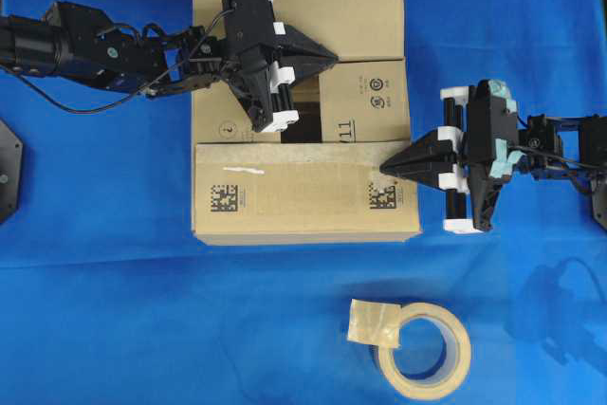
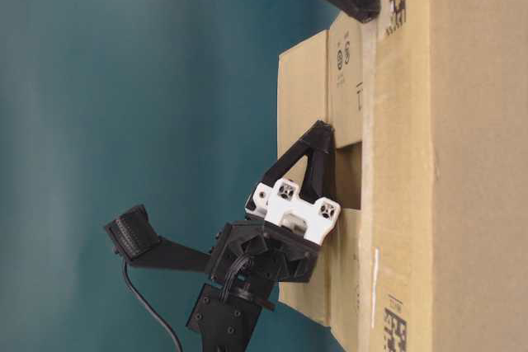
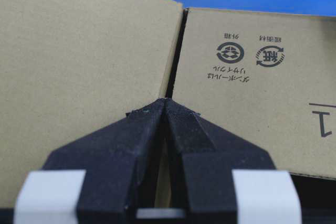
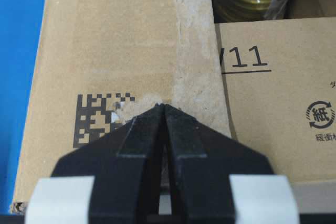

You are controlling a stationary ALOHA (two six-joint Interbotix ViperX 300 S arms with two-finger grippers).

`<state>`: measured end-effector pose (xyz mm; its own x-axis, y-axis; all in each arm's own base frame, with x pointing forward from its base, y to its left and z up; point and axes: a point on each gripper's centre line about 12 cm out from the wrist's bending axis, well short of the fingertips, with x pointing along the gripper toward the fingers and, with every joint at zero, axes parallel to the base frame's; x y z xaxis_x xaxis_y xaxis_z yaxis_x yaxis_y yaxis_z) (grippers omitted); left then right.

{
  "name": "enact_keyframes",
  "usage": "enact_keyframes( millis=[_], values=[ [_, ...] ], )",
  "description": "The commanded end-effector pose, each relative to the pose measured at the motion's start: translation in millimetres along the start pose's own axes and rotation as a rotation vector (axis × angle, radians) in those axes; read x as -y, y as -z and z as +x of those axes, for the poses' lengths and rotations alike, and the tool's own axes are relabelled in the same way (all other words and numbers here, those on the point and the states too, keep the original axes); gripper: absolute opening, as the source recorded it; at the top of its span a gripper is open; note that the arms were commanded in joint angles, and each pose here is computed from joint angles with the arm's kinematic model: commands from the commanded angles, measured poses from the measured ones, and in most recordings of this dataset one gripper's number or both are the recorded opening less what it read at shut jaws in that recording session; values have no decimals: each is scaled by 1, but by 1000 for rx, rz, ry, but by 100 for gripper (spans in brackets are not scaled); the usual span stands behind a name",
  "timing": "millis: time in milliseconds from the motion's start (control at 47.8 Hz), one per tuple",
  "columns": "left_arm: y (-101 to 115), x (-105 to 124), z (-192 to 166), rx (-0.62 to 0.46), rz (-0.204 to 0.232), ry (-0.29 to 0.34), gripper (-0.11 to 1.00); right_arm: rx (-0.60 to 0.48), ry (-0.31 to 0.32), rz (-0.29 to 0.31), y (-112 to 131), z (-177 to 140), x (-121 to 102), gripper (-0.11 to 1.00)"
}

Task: Close the cardboard box.

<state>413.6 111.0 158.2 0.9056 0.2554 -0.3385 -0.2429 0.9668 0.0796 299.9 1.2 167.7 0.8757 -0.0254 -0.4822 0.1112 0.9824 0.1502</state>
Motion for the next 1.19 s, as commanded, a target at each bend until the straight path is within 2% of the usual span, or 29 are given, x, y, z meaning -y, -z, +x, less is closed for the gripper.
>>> enact_keyframes(
  millis=[0,125,251,418,586,774,962,1171],
  values=[
    [-10,-2,-3,29,-2,-4,2,22,0,2,-7,1,0,2],
    [-14,-2,-5,26,-1,-3,2,26,1,3,-8,1,0,2],
    [-29,-2,-12,35,-14,-1,2,28,0,2,-8,1,0,2],
    [-60,-3,-27,30,-23,7,2,35,0,2,-9,1,0,2],
    [-98,-10,-42,30,5,2,2,40,0,2,-9,1,0,2],
    [-126,-35,-45,7,81,-41,2,46,1,1,-10,1,0,2],
    [-141,-70,-42,-63,64,-99,2,52,-1,1,-11,1,-1,2],
    [-134,-101,-30,-218,31,-130,2,56,0,-5,-12,2,0,2]
  ],
)
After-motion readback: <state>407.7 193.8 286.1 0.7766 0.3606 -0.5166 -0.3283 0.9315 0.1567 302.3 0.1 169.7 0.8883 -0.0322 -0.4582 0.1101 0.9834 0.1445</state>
